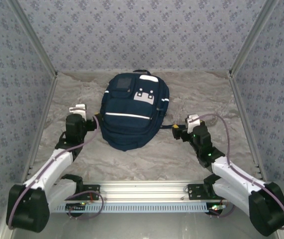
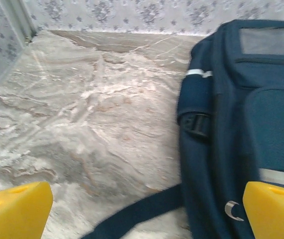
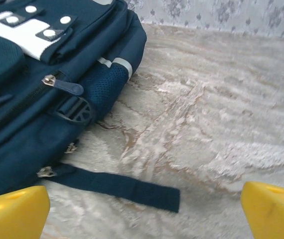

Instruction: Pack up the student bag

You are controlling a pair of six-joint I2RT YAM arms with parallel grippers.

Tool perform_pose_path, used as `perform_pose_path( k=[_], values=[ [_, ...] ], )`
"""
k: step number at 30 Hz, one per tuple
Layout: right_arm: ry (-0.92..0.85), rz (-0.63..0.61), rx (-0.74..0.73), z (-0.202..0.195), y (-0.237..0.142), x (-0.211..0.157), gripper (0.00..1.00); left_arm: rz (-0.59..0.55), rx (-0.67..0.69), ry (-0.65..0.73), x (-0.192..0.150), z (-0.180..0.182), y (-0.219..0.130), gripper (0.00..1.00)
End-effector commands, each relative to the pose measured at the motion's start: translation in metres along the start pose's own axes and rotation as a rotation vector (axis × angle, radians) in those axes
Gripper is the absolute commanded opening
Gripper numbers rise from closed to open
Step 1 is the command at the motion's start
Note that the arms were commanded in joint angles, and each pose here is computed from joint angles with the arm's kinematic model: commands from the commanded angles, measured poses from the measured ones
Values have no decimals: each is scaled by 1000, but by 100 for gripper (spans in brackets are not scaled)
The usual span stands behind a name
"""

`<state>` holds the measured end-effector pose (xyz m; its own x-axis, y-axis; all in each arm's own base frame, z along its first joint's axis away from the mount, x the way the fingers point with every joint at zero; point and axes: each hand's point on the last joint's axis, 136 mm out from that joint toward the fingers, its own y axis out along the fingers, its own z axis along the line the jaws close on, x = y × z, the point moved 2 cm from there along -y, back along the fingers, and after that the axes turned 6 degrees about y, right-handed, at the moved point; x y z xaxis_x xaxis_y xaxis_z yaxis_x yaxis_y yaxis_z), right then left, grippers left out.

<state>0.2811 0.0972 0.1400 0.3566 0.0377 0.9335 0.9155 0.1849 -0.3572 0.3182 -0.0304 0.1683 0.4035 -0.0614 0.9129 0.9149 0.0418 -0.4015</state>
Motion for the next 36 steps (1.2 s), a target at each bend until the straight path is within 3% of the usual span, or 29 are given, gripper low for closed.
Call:
perform_pose_path(
  k=[1, 3, 6, 11, 14, 16, 19, 22, 25, 36],
  values=[
    [-144, -182, -124, -19, 0, 34, 100, -38, 64, 65, 2, 21, 22, 98],
    [-149, -166, -194, -35, 3, 30, 100, 10, 92, 11, -19, 32, 35, 98],
    [-115, -122, -270, -59, 11, 15, 100, -5, 66, -16, -33, 33, 49, 98],
    [-46, -137, -391, -101, 20, 1, 100, -57, -26, 103, -24, 18, 69, 98],
    [70, -172, -326, -112, 30, 2, 100, -136, -16, 53, -40, 26, 74, 98],
    [136, -179, -286, -121, 39, -5, 100, -66, -84, 77, -46, 18, 76, 98],
    [156, -218, -211, -121, 50, -16, 100, -51, -96, 66, -43, 19, 82, 98],
    [186, -79, -211, -133, 64, -17, 100, -49, -97, 56, -42, 21, 83, 98],
    [202, -29, -189, -134, 77, -14, 100, -25, -44, 23, -43, 30, 86, 98],
    [177, -3, -195, -126, 81, -16, 100, -22, -29, 8, -43, 34, 87, 98]
  ],
)
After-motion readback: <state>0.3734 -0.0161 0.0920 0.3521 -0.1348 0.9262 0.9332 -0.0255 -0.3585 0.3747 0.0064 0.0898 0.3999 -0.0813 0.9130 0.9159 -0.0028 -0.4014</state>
